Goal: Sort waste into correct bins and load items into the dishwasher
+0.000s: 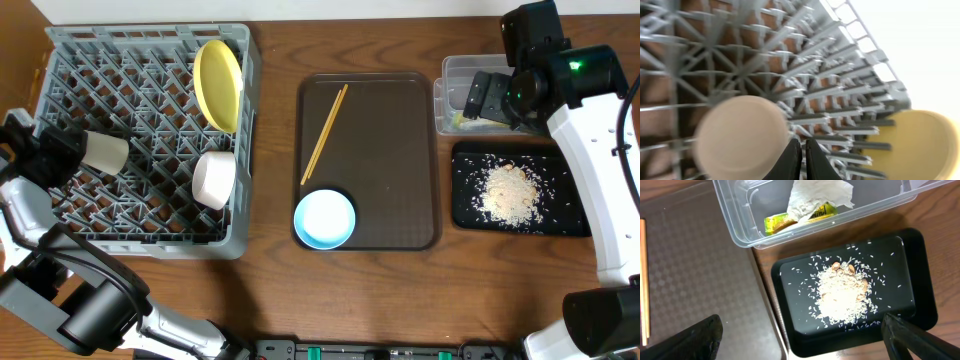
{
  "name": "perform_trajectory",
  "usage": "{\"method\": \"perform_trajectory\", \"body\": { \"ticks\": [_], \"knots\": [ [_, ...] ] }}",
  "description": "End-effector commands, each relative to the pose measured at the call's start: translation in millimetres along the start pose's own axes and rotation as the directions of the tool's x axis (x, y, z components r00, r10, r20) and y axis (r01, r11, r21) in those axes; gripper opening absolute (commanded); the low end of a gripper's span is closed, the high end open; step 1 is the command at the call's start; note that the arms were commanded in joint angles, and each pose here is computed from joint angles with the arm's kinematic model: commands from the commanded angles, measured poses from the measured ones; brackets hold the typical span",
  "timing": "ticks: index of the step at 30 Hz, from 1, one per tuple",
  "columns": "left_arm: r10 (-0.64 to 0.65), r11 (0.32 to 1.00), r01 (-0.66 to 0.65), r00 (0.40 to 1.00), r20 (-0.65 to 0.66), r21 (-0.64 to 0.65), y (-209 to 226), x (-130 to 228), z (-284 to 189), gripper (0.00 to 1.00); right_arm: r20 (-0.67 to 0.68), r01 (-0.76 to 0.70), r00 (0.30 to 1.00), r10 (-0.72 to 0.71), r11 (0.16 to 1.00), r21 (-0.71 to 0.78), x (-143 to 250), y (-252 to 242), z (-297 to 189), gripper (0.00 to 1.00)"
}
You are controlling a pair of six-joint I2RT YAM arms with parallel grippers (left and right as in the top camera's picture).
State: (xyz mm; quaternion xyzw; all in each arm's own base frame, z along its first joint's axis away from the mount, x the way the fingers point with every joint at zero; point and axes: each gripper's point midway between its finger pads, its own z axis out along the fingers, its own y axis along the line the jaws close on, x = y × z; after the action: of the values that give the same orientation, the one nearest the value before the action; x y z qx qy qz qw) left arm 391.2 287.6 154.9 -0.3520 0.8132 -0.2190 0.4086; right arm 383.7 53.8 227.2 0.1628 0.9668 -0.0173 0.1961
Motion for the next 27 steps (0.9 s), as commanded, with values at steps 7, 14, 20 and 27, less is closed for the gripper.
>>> {"method": "perform_trajectory", "body": {
  "ticks": [7, 14, 20, 27],
  "knots": [
    [-0.018, 0.994, 0.025, 0.998, -0.065, 0.106, -18, 14, -1, 0.08, 0.015, -0.011, 1.0, 0.01, 1.0, 0.003, -2, -2, -4, 0.99],
    [0.121, 0.986, -0.13, 0.988, 0.094, 0.105, -40, -25, -19, 0.08, 0.015, -0.011, 1.0, 0.01, 1.0, 0.003, -2, -2, -4, 0.99],
    [0.119, 0.965, -0.077, 0.98, 0.159, -0.25, 16, -41, -30, 0.08, 0.016, -0.011, 1.0, 0.01, 1.0, 0.003, -2, -2, -4, 0.99],
    [0.06, 0.951, -0.029, 0.994, 0.091, -0.308, 45, -21, -14, 0.08, 0.016, -0.01, 1.0, 0.01, 1.0, 0.003, -2, -2, -4, 0.99]
  ]
}}
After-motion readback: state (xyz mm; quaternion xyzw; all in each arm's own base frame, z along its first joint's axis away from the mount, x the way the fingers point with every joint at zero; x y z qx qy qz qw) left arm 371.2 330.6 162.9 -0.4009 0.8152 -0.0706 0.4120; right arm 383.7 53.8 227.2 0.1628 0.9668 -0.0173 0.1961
